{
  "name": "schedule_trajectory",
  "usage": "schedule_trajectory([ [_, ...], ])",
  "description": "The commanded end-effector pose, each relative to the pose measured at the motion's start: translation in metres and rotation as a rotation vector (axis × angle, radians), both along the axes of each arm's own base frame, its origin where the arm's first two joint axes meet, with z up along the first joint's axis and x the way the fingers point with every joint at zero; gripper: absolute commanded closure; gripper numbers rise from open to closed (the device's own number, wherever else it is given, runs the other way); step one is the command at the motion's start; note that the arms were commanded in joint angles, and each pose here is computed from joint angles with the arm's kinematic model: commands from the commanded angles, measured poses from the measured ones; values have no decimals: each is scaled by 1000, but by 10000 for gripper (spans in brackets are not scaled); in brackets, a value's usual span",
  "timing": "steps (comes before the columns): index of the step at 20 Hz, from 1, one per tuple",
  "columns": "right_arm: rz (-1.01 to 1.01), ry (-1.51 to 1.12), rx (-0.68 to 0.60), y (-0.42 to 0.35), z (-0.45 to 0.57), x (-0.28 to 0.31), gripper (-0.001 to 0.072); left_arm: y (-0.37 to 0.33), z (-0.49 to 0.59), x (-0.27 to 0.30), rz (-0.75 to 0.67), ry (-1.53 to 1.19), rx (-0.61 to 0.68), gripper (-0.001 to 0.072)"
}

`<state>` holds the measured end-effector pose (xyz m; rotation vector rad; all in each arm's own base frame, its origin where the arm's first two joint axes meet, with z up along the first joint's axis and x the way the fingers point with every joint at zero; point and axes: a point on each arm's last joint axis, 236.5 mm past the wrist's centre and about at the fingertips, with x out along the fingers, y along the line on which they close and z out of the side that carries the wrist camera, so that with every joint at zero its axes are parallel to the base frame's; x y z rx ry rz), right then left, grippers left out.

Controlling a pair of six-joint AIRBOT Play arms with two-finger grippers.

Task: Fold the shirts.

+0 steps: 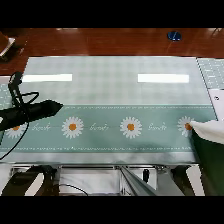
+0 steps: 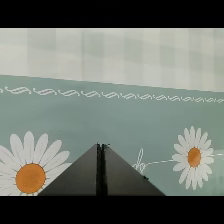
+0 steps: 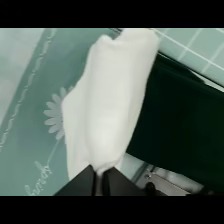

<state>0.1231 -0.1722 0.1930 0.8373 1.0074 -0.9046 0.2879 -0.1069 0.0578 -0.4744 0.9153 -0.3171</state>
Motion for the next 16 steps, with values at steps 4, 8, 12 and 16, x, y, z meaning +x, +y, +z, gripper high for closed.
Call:
schedule_trajectory([
  [4,-199,200,-33,11,-36,-87,688,0,0,1,1,-5,2,690],
  [8,-208,276,40,27,-73,-104,343,0,-1,1,-1,-2,4,690],
  [12,-186,247,11,18,-75,-95,304,1,-4,2,-12,0,13,690],
  [16,-23,-91,-30,-2,-52,-5,688,23,16,23,-33,-93,114,690],
])
